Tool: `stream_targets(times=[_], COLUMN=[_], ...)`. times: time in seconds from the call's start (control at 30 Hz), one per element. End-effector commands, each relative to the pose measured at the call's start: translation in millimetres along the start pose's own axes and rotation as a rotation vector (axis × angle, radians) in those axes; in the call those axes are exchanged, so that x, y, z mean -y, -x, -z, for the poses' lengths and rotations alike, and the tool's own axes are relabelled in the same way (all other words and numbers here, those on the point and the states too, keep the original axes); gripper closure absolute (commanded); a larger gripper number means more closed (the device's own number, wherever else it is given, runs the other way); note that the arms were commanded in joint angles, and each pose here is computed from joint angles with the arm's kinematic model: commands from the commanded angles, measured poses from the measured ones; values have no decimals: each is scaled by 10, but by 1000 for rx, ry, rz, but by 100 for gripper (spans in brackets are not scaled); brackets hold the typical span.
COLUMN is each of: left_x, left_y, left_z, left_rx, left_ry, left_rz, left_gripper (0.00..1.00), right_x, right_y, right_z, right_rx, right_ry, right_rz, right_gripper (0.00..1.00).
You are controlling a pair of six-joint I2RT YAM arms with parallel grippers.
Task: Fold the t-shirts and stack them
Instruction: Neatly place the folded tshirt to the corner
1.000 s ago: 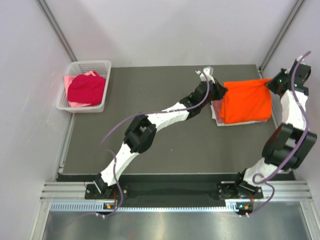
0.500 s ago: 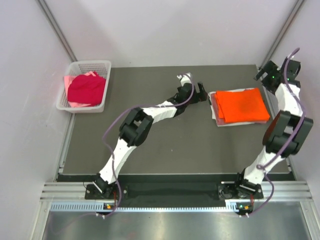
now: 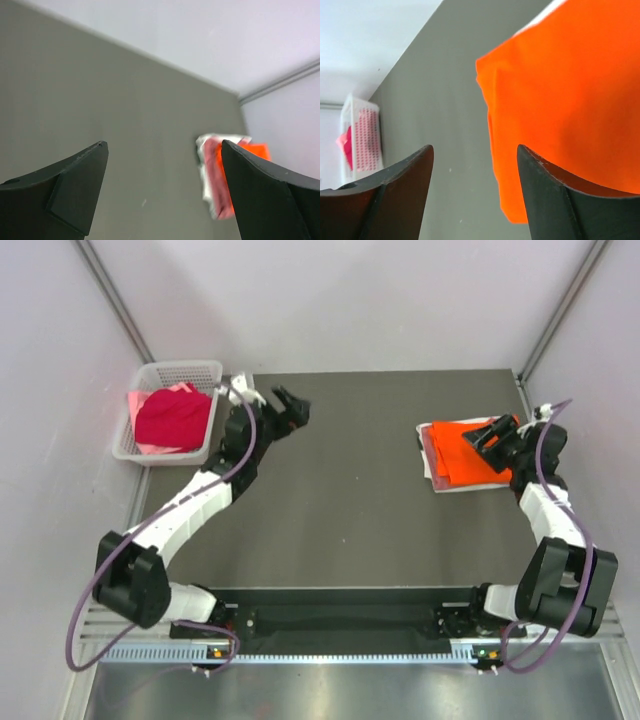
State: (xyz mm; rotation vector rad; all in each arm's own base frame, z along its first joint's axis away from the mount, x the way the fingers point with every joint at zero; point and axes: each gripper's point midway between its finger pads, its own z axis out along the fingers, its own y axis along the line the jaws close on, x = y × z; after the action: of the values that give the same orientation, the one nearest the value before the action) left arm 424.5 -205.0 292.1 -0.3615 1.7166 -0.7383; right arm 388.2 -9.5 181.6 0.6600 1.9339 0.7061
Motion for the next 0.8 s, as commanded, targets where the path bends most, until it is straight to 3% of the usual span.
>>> stream_targets(times=[0.0,0.2,0.33,0.53,0.77], left_x=[-408,-787,-1002,-1166,-1174], left_y=[-600,-917,-928,-892,-929], left_z=[251,578,734,914,947], left_rx=[-140,-230,-211,-142,-155], left_ry=[75,136,191,208,201], left_rz=[-48,-126,-178,-198,-196], left_gripper=[1,4,4,5,5], right_x=[-381,-587,-735,-609,-529], right_y=[129,-120,-235,-217,-260], right_z=[97,69,33,-14,-112], right_rx=[78,13,-26,11,12], right_ry=[150,248,349,296,304], right_rz=[12,-6,-56,-55,-95], right_gripper=[33,40,41,61,69])
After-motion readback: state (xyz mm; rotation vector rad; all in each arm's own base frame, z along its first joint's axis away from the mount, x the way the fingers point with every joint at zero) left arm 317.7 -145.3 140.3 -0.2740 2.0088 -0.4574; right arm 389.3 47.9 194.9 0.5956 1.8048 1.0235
